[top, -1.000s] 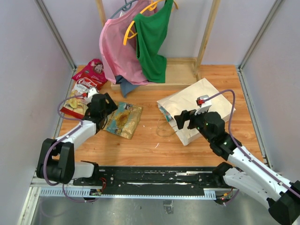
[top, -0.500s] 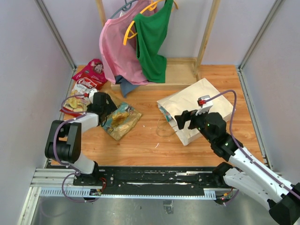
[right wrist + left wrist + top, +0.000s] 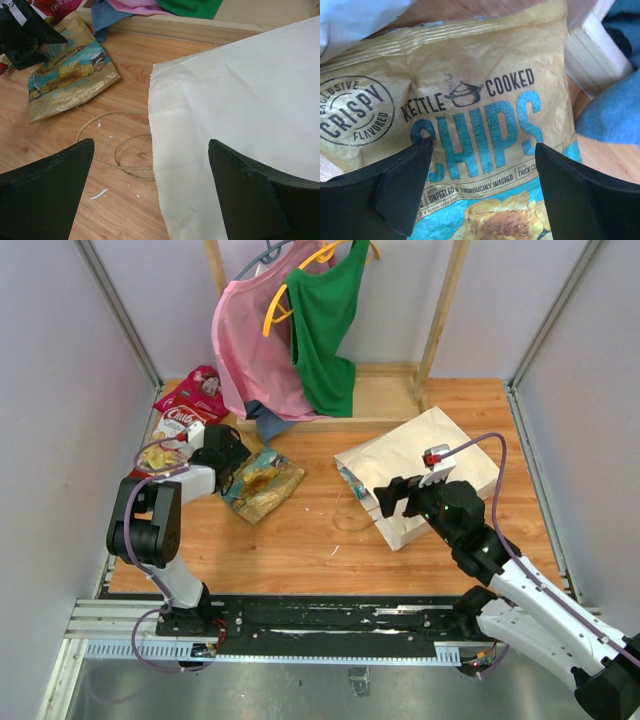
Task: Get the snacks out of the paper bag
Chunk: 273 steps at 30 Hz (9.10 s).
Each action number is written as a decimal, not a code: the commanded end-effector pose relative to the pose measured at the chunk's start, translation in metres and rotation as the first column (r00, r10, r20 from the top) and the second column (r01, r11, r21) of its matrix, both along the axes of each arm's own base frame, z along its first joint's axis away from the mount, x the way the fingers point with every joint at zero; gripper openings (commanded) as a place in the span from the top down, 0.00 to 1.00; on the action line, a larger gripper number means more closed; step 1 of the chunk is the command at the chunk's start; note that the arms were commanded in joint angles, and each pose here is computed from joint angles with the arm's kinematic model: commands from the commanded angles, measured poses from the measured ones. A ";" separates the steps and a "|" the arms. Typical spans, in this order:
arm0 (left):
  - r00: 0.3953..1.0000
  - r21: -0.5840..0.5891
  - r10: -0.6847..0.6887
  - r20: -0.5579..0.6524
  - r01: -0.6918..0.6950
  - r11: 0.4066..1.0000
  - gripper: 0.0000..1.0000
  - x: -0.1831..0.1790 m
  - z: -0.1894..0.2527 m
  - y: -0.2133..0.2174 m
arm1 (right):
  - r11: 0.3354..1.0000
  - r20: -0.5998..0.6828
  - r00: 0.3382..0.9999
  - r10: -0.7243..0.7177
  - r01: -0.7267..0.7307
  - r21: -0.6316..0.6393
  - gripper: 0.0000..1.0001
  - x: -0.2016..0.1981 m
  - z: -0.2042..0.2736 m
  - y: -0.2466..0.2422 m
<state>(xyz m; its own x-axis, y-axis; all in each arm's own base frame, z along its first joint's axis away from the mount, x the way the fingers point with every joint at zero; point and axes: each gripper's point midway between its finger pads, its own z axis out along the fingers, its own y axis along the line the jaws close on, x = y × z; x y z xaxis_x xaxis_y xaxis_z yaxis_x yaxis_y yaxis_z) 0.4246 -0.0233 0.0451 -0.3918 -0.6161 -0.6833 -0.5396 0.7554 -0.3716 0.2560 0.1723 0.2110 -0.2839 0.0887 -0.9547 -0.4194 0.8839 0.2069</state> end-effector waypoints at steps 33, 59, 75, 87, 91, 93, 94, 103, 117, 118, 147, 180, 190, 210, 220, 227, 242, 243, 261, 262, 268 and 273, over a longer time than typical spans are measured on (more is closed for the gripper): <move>0.732 -0.147 0.679 0.053 -0.667 0.731 0.22 -0.040 -0.005 -0.006 | 1.000 0.051 0.999 -0.016 0.017 -0.022 0.02 -0.003 0.015 -0.013; 0.961 0.250 -0.162 0.223 0.104 0.963 0.23 -0.022 0.101 -0.105 | 1.000 0.050 0.999 0.017 -0.017 0.005 0.02 -0.004 0.018 -0.006; 0.926 0.071 -0.375 -0.037 0.376 0.924 0.99 0.008 0.004 -0.117 | 1.000 0.067 0.998 0.014 -0.015 0.016 0.02 -0.011 0.023 -0.011; 0.947 0.102 -0.290 -0.139 0.305 0.947 0.99 0.041 -0.039 -0.076 | 1.000 0.078 0.997 0.002 -0.003 0.011 0.02 -0.012 0.024 -0.015; 0.940 0.161 -0.311 -0.140 0.331 0.930 1.00 0.057 -0.033 -0.073 | 1.000 0.079 0.997 0.002 -0.003 0.010 0.02 -0.012 0.025 -0.015; 0.934 0.209 -0.330 -0.139 0.353 0.912 0.99 0.064 -0.025 -0.070 | 1.000 0.078 0.997 0.000 -0.001 0.008 0.02 -0.011 0.025 -0.015; 0.934 0.233 -0.329 -0.140 0.354 0.906 0.99 0.066 -0.021 -0.067 | 1.000 0.076 0.997 0.002 -0.002 0.007 0.02 -0.011 0.024 -0.015; 0.846 0.342 -0.533 0.015 0.497 0.798 0.51 0.053 0.072 -0.120 | 1.000 0.062 0.998 0.014 -0.015 0.007 0.02 -0.008 0.021 -0.009; 0.663 -0.270 -0.678 0.318 0.748 0.606 0.18 -0.076 0.066 -0.220 | 1.000 0.079 0.997 -0.009 0.009 0.001 0.02 -0.008 0.024 -0.016; 0.656 -0.286 -0.675 0.337 0.755 0.591 0.17 -0.081 0.068 -0.222 | 1.000 0.077 0.997 -0.008 0.008 0.003 0.02 -0.008 0.023 -0.015; 0.601 -0.591 -0.629 0.493 0.762 0.265 0.30 -0.090 0.041 -0.313 | 0.999 -0.009 1.000 0.001 -0.001 -0.041 0.02 -0.004 -0.005 -0.009; 0.694 -0.488 -0.662 0.285 0.699 0.522 0.77 -0.045 -0.013 -0.346 | 0.998 0.005 1.000 -0.011 0.012 -0.068 0.02 -0.006 -0.007 -0.016; 0.684 -0.470 -0.667 0.295 0.712 0.522 0.86 -0.051 -0.006 -0.341 | 0.997 0.012 1.000 -0.023 0.024 -0.075 0.02 -0.008 -0.006 -0.021; 0.651 -0.347 -0.698 0.300 0.756 0.555 0.99 -0.106 0.031 -0.287 | 0.997 0.019 0.999 -0.033 0.034 -0.069 0.02 -0.007 -0.006 -0.022; 0.702 -0.305 -0.668 0.247 0.711 0.633 0.99 -0.138 0.048 -0.218 | 0.997 0.026 0.999 -0.034 0.036 -0.070 0.02 -0.008 -0.004 -0.024; 0.792 -0.165 -0.553 0.259 0.601 0.782 0.99 -0.146 0.091 -0.135 | 0.998 0.008 1.000 -0.014 0.015 -0.066 0.02 -0.005 -0.010 -0.017; 0.644 -0.141 -0.670 0.369 0.752 0.644 0.99 -0.079 0.157 -0.155 | 0.998 -0.008 1.000 0.004 -0.004 -0.056 0.02 -0.005 -0.015 -0.012; 0.647 -0.153 -0.666 0.372 0.750 0.643 0.99 -0.068 0.157 -0.158 | 0.998 -0.008 1.000 0.001 -0.002 -0.057 0.02 -0.006 -0.015 -0.013; 0.886 -0.332 -0.323 0.333 0.431 0.839 0.99 0.002 0.087 -0.133 | 0.997 -0.025 1.000 -0.011 0.009 -0.079 0.02 -0.005 -0.026 -0.016; 0.893 -0.353 -0.310 0.327 0.420 0.836 0.99 0.000 0.079 -0.133 | 0.997 -0.024 1.000 -0.010 0.008 -0.078 0.02 -0.004 -0.025 -0.015; 0.960 -0.463 -0.117 0.255 0.228 0.857 1.00 -0.033 0.034 -0.113 | 0.997 -0.031 0.999 -0.009 0.006 -0.083 0.02 -0.004 -0.028 -0.014; 0.952 -0.461 0.029 0.306 0.121 0.879 0.99 -0.062 0.033 -0.103 | 0.997 -0.041 0.999 0.000 -0.004 -0.082 0.02 -0.003 -0.030 -0.011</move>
<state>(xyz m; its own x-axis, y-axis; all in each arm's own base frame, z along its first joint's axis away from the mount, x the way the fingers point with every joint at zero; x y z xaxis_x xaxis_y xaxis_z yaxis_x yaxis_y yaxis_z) 0.3572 -0.1347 0.0457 -0.4487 -0.8020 -0.3942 -0.3465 0.5627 -0.7505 0.2490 0.1618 0.1824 -0.3293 -0.0017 -0.9442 -0.4212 0.8952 0.1453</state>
